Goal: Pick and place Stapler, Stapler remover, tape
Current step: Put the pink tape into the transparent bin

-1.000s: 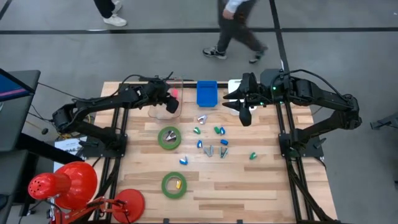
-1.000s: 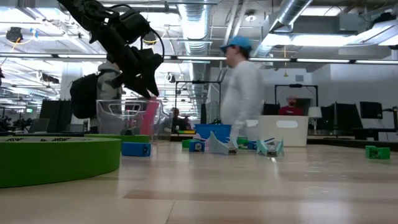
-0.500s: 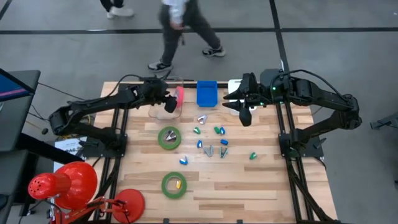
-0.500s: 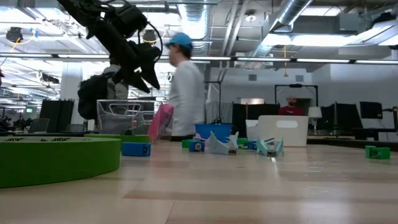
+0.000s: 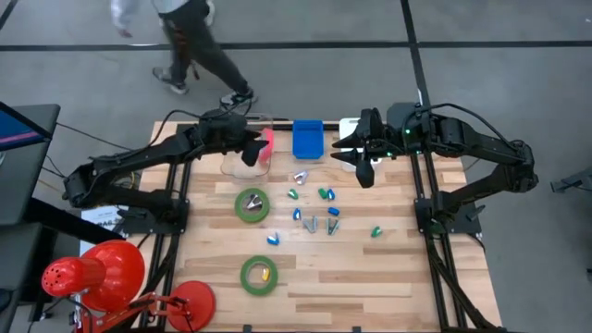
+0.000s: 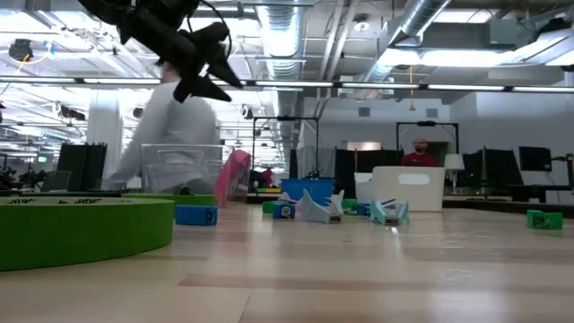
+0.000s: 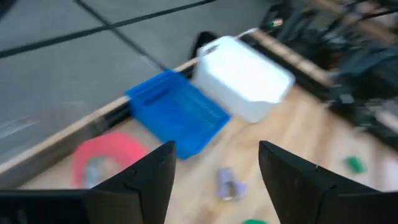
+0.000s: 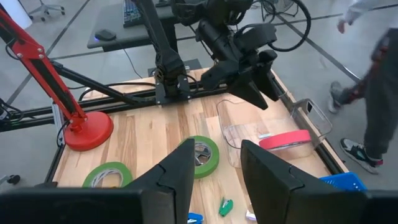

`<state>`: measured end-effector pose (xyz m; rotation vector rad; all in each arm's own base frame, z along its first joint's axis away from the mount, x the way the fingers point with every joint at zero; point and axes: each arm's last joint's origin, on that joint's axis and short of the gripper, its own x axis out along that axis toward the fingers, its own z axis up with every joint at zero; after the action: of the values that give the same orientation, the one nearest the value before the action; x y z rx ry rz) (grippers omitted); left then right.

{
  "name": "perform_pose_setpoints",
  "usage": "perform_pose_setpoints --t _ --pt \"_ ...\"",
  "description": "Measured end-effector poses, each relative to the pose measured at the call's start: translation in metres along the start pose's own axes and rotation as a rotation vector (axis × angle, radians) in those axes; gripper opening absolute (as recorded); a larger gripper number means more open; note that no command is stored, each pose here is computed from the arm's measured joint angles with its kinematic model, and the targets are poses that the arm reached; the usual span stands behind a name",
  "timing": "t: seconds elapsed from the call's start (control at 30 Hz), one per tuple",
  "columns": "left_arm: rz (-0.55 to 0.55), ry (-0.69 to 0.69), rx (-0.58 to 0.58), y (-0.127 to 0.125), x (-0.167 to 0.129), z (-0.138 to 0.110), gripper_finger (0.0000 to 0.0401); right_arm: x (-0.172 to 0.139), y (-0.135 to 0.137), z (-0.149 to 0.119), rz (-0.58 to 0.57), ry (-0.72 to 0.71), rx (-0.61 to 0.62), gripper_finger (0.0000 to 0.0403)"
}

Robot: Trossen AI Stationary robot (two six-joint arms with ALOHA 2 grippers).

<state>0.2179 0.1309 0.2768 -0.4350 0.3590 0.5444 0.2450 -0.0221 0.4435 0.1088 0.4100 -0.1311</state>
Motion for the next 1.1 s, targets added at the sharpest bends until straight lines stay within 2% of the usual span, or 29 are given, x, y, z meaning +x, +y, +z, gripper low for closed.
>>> perform_pose_setpoints --t 0.07,0.17,0.63,0.77,1.1 --pt "-0.029 -0.011 -0.011 -0.002 0.004 0.001 0.0213 0.0 0.0 0.0 0.0 0.0 0.0 0.0122" --pt "-0.009 -0.011 -0.028 -0.003 0.009 -0.001 0.019 0.0 0.0 0.0 0.0 0.0 0.0 0.0122" --pt "-0.031 -0.031 -0.049 -0.005 0.032 -0.005 0.0008 0.0 0.0 0.0 0.0 0.001 0.0 0.0122" --pt "-0.025 -0.022 -0.029 -0.006 0.037 -0.008 0.0002 0.0 0.0 0.0 0.0 0.001 0.0 0.0122" --pt "0.114 0.036 -0.017 -0.002 0.062 -0.026 0.0001 0.001 0.0 -0.001 -0.003 0.012 0.001 0.0122"
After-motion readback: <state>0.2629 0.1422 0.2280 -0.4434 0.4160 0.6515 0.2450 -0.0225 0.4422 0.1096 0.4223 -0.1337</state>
